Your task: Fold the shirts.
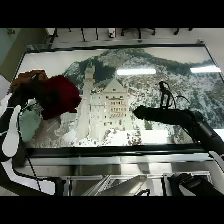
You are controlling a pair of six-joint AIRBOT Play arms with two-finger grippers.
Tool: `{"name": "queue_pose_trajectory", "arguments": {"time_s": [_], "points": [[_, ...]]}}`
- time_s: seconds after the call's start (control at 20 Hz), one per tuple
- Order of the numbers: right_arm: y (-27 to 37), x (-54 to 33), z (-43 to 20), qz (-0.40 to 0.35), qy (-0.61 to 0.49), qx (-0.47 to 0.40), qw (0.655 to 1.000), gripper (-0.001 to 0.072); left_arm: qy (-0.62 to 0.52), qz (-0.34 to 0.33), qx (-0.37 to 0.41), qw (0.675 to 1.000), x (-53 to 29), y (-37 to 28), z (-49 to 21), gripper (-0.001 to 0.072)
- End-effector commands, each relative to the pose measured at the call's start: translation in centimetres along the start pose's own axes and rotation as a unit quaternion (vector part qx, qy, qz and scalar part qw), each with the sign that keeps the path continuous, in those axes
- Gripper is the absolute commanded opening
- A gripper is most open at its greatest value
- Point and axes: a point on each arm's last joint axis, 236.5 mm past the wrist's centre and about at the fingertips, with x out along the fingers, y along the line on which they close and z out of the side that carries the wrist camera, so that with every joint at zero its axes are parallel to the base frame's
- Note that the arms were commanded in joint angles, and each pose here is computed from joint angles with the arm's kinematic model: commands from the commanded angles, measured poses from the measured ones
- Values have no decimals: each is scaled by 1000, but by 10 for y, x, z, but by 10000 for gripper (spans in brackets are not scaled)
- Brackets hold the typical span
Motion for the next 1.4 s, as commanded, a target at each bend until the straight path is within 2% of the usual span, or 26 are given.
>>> {"name": "queue_pose_trajectory", "arguments": {"time_s": [0.0,0.1,0.25,0.35,0.4,0.45,0.5,0.55,0.6,0.65,0.8,0.95,1.05,1.25,1.35], "points": [[-21,-17,8,-15,0,22,1000,328,63,-87,108,988,-37,-117,-54,9],[-31,-29,10,-21,1,22,1000,328,101,-148,157,971,-50,-184,-113,8],[-46,-50,-12,-37,49,31,998,331,169,-161,232,944,-47,-227,-210,9],[-55,-60,-29,-48,86,40,994,333,206,-159,255,931,-37,-239,-264,9],[-58,-61,-33,-54,96,40,993,394,215,-156,257,929,-30,-242,-284,9],[-60,-62,-35,-58,101,38,992,519,218,-153,255,929,-25,-245,-297,9],[-60,-62,-38,-58,106,38,992,543,220,-156,261,927,-24,-249,-306,26],[-60,-63,-39,-58,110,38,991,543,224,-157,267,924,-27,-250,-310,289],[-60,-63,-41,-59,113,38,991,543,233,-156,270,921,-33,-250,-309,664],[-59,-64,-43,-58,118,38,991,543,245,-154,271,918,-43,-248,-302,709],[-48,-66,-48,-39,125,31,991,543,259,-127,262,921,-74,-216,-261,709],[-29,-54,-72,-21,153,1,988,547,202,-56,215,954,-92,-140,-203,709],[-15,-31,-101,-11,168,-23,985,621,180,-6,139,974,-96,-65,-188,709],[8,28,-141,1,184,-72,980,621,158,27,-16,987,-83,40,-193,709],[9,59,-143,-1,188,-73,980,621,134,-2,-66,989,-73,57,-182,709]]}}
